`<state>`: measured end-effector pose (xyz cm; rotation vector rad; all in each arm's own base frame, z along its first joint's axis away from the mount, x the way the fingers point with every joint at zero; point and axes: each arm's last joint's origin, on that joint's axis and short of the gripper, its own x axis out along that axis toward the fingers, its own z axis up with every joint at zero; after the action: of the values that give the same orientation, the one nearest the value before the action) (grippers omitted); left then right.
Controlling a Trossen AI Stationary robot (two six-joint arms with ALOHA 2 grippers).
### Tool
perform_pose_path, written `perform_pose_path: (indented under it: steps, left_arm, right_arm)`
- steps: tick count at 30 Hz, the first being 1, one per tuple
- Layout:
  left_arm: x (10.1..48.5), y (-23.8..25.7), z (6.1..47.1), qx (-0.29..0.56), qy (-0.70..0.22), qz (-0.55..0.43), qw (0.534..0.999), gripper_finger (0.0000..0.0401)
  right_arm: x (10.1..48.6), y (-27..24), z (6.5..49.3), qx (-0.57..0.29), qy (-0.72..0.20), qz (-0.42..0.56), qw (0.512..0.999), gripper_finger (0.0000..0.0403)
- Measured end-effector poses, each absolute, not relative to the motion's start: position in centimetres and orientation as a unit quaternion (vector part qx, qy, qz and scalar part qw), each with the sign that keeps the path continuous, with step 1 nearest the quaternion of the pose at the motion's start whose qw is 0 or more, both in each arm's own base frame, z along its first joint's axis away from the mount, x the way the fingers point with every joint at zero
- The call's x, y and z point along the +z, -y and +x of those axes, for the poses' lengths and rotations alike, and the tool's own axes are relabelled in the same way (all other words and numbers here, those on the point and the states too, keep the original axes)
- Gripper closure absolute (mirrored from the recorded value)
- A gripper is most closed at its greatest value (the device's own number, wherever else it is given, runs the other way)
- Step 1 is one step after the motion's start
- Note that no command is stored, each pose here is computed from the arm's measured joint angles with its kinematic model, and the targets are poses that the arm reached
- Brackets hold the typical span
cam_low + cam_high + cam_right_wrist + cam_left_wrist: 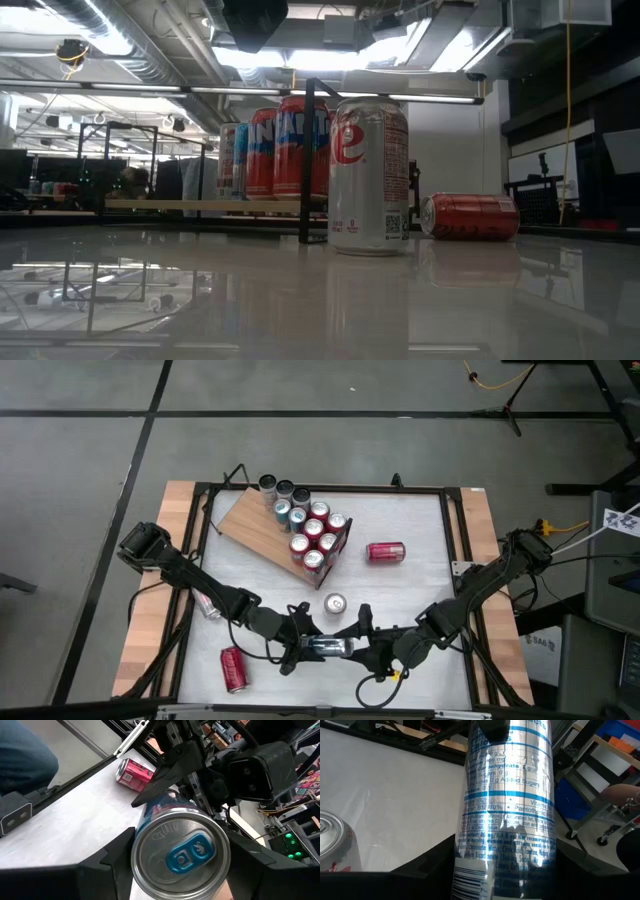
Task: Pick and place cans onto a shelf
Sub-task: Put the blue and white soda can on the shelf aligned with the other blue and white soda cans
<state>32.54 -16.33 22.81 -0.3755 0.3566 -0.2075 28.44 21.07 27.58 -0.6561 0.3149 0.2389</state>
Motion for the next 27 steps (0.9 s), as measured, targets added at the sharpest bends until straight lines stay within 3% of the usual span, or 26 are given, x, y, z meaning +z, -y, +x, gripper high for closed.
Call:
perform_pose_path:
  steps: [15, 22, 27]
  left_arm:
    - [22.8, 16.3, 32.6, -0.097, -0.174, -0.173, 0.965, 0.0108]
    - [21.9, 16.1, 32.2, -0.078, -0.221, -0.152, 0.96, 0.0056]
    - [21.3, 16.1, 31.7, -0.116, -0.276, -0.151, 0.942, 0.0043]
  right_arm:
    - [27.1, -21.0, 28.3, 0.118, -0.178, -0.277, 0.937, 0.0181]
    - [26.9, -21.0, 28.3, 0.119, -0.189, -0.246, 0.943, 0.0181]
    - [26.9, -20.0, 29.0, 0.121, -0.202, -0.188, 0.953, 0.0181]
